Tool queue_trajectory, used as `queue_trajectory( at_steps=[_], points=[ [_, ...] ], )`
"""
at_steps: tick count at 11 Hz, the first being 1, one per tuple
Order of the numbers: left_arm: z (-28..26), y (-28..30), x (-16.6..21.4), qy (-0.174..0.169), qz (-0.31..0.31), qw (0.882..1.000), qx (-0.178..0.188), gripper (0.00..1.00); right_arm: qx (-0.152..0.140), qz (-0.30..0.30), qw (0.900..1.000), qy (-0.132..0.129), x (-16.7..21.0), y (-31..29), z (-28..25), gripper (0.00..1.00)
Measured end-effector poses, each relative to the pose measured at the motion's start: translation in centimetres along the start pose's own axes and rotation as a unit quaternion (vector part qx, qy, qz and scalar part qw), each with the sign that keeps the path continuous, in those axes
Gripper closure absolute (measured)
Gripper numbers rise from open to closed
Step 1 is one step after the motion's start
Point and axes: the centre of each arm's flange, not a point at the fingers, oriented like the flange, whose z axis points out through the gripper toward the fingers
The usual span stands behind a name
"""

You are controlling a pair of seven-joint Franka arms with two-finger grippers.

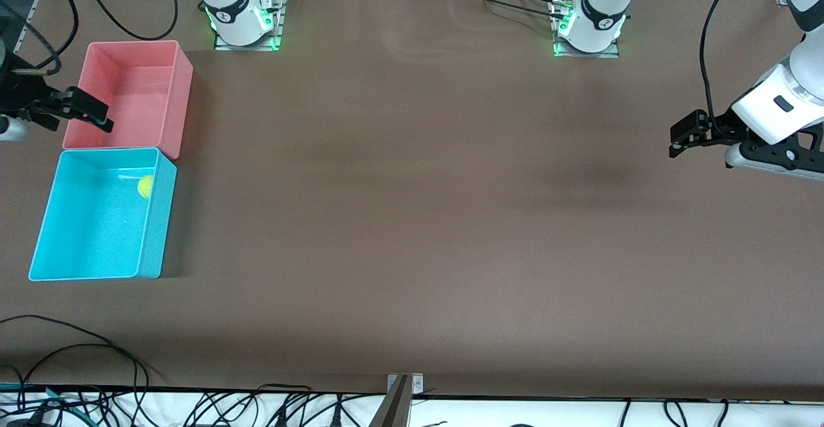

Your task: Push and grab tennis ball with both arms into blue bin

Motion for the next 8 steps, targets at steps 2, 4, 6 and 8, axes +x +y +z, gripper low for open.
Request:
queue_trajectory(
  at_steps=[2, 4, 6, 8],
  points=[
    [0.00, 0.00, 0.00, 0.000, 0.000, 1.000, 0.000, 0.00, -0.003, -0.016, 1.000, 0.005, -0.48, -1.82, -0.83, 0.00],
    [0.00, -0.10, -0.01, 0.000, -0.001, 1.000, 0.000, 0.00, -0.003, -0.013, 1.000, 0.009, -0.70, -1.55, -1.27, 0.00],
    [-0.01, -0.45, -0.05, 0.000, -0.005, 1.000, 0.000, 0.00, -0.003, -0.011, 1.000, 0.009, -0.69, -1.29, -1.25, 0.00],
    [-0.01, -0.60, -0.07, 0.000, -0.006, 1.000, 0.000, 0.00, -0.003, -0.011, 1.000, 0.008, -0.71, -1.27, -1.23, 0.00]
  ],
)
